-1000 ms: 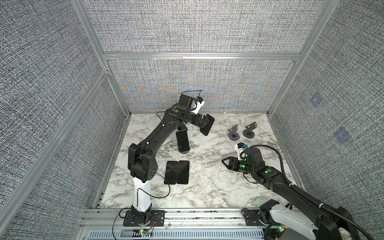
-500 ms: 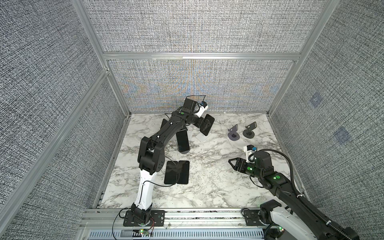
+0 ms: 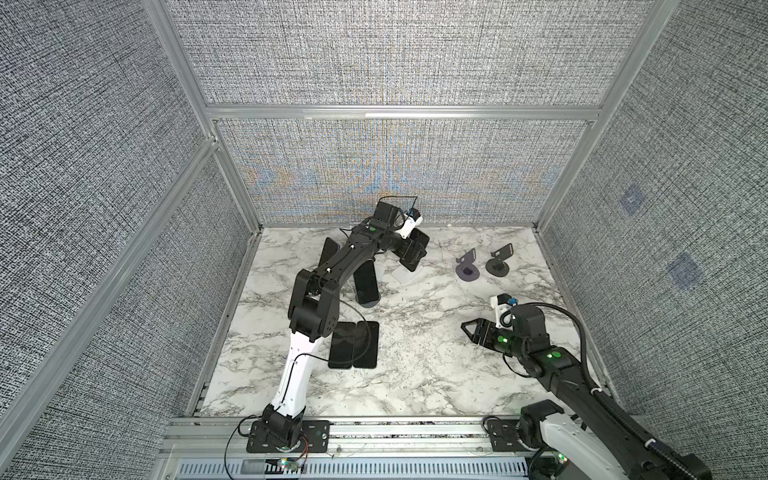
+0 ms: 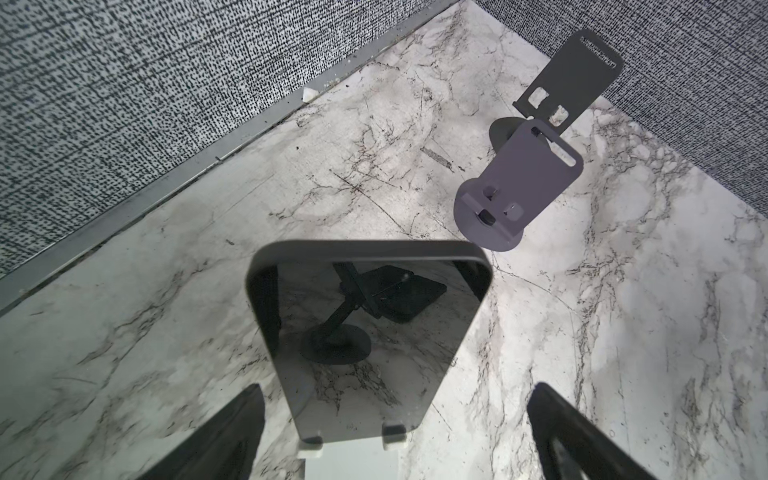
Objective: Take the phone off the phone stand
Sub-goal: 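Lower the left gripper around the black phone on the white stand, then close the left gripper and lift the black phone off the white stand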
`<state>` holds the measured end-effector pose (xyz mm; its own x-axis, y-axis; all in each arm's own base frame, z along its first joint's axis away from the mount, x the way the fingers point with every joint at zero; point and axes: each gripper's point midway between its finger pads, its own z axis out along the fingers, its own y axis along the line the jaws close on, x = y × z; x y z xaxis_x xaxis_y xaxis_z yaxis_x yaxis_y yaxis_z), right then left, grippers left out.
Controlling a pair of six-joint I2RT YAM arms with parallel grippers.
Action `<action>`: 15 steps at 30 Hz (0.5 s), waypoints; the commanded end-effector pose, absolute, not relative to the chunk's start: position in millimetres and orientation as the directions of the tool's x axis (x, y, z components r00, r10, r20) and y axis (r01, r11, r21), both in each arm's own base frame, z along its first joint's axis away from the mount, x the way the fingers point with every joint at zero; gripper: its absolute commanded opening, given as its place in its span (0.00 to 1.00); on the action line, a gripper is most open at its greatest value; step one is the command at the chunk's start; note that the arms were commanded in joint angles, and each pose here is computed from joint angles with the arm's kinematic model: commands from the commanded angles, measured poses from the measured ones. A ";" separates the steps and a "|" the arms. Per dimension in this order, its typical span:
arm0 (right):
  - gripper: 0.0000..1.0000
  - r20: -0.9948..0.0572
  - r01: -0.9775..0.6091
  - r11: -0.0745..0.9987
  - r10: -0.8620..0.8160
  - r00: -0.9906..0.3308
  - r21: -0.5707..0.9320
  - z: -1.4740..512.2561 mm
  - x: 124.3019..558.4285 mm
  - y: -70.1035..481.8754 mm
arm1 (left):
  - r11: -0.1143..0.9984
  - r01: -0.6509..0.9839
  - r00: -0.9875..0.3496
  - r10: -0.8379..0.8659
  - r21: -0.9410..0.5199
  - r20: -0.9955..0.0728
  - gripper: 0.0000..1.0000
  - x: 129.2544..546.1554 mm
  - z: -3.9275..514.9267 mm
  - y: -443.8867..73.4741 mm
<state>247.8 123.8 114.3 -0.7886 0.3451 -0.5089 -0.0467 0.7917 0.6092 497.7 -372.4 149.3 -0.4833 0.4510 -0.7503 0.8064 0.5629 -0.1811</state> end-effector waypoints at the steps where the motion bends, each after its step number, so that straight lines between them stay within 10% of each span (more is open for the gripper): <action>1: 0.66 -0.515 -0.064 0.789 0.335 -0.789 0.611 115.3 247.8 124.6 | 0.548 0.823 -0.450 0.468 -0.150 -0.761 0.99 499.3 145.8 -377.2; 15: 0.66 -0.525 -0.073 0.781 0.344 -0.778 0.620 123.3 254.1 124.5 | 0.580 0.807 -0.433 0.451 -0.113 -0.780 0.99 504.8 142.9 -373.4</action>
